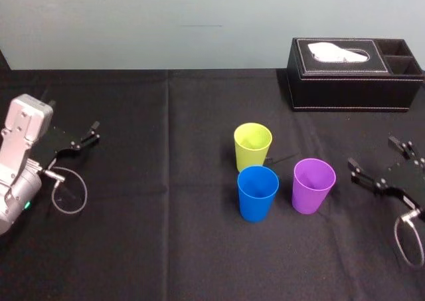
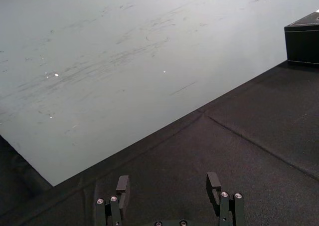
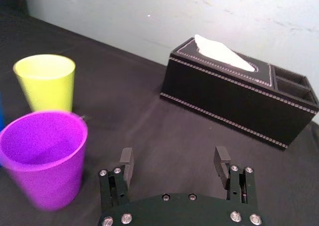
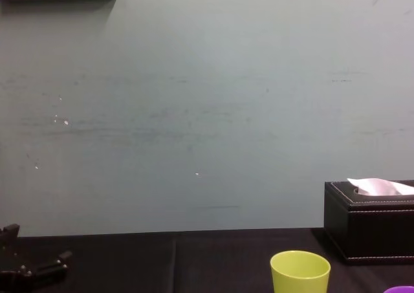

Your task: Stack the three plastic cups sequentially using one hand.

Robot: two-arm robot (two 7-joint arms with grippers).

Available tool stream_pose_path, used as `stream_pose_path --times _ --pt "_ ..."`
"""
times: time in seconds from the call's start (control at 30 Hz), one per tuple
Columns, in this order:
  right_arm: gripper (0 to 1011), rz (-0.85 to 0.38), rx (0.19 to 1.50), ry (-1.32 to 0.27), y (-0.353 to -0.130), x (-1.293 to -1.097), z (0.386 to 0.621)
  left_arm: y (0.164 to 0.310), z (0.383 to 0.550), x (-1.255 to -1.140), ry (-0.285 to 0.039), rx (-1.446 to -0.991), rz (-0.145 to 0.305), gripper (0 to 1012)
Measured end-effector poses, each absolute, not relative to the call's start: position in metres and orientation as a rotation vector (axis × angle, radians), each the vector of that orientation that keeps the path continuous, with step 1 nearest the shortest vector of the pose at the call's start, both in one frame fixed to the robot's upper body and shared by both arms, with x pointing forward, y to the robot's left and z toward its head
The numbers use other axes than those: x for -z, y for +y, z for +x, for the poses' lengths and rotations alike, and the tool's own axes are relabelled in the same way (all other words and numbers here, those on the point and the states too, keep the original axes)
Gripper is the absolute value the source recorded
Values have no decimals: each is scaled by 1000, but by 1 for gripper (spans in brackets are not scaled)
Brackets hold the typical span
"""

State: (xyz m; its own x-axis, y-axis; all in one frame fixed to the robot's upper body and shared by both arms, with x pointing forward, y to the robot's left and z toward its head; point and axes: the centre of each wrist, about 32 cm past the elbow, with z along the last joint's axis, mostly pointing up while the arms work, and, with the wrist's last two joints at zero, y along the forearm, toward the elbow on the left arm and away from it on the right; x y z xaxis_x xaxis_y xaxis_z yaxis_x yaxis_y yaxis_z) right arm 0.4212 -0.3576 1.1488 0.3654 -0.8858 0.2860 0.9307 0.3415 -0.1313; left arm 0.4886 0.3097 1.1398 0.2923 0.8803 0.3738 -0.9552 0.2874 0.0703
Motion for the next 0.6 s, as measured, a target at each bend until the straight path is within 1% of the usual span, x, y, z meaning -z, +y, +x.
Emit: stream_pose_path --times 0.17,0.37,0.6 --pt "1002 -290 1155 -135 -363 -1144 395 310 489 -1140 -285 -1248 304 1011" --pt "1003 -274 1124 -85 -365 -1141 371 310 489 -1140 -285 -1248 304 1011" --pt "1002 -243 1086 -60 -360 -1133 356 310 489 -1140 -285 -1248 304 1011"
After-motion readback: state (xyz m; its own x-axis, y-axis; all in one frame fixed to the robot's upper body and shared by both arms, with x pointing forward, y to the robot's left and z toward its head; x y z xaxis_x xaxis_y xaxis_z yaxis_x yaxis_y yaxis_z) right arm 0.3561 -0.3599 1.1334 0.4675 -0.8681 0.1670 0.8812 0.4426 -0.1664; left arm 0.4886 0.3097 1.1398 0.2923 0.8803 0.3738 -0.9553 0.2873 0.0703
